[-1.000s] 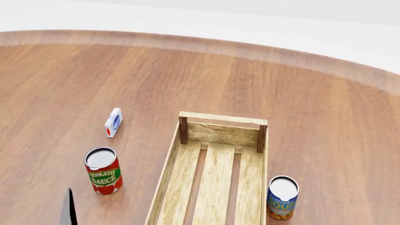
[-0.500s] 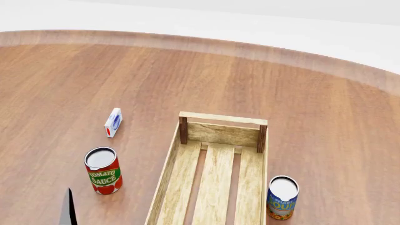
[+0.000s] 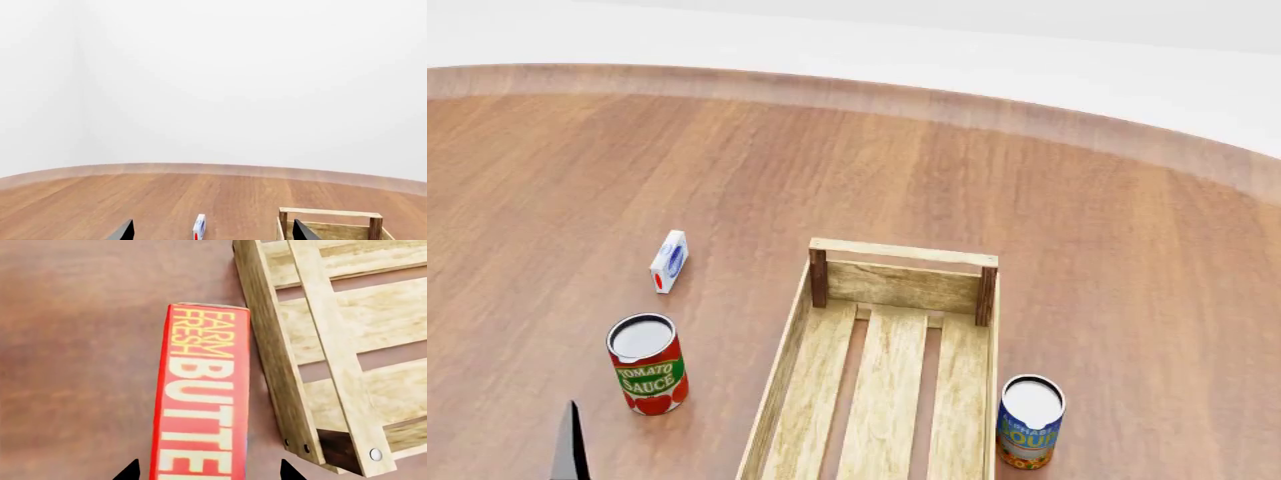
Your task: Pick up the butter and put it in the tray.
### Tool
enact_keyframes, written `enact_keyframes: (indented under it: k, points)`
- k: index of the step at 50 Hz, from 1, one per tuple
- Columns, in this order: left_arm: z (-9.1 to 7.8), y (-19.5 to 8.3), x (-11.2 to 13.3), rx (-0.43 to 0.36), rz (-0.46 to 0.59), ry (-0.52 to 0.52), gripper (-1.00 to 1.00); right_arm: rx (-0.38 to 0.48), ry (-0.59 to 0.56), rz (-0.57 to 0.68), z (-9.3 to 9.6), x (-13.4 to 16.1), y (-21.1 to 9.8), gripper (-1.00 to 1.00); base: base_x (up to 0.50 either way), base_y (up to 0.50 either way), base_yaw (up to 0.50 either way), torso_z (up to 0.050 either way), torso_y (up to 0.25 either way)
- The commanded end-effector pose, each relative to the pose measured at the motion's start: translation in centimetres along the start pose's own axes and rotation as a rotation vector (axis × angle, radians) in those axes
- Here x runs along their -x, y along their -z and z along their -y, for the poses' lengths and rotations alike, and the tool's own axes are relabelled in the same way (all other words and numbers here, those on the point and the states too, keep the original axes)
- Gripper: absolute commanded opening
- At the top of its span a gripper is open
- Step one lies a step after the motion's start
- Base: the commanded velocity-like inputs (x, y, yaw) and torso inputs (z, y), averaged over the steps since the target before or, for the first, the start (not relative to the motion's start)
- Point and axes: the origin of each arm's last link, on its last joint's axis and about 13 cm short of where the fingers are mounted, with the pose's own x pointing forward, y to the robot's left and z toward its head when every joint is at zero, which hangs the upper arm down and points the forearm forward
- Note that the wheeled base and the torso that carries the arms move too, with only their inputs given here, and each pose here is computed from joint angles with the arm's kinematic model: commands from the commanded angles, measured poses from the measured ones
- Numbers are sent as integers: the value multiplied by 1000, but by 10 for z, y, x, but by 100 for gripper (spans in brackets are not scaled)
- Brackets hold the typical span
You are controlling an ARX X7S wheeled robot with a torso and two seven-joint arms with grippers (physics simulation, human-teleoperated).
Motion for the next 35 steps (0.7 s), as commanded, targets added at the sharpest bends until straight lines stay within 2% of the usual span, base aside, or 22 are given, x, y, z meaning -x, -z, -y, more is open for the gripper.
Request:
enact_keyframes:
  k: [1, 28, 29, 35]
  points:
    - [-1, -2, -3, 16, 8, 6, 100, -9, -36, 51, -3, -12, 1, 100, 0, 0, 0, 0, 0]
    - [-1, 0, -2, 16, 4, 7, 100, -77, -63, 42, -20, -32, 22, 100, 0, 0, 0, 0, 0]
    - [0, 0, -2, 16, 4, 7, 100, -87, -64, 42, -21, -31, 22, -100, 0, 0, 0, 0, 0]
    - [0, 0, -2, 16, 3, 10, 100, -84, -61, 41, -22, -29, 24, -100, 0, 0, 0, 0, 0]
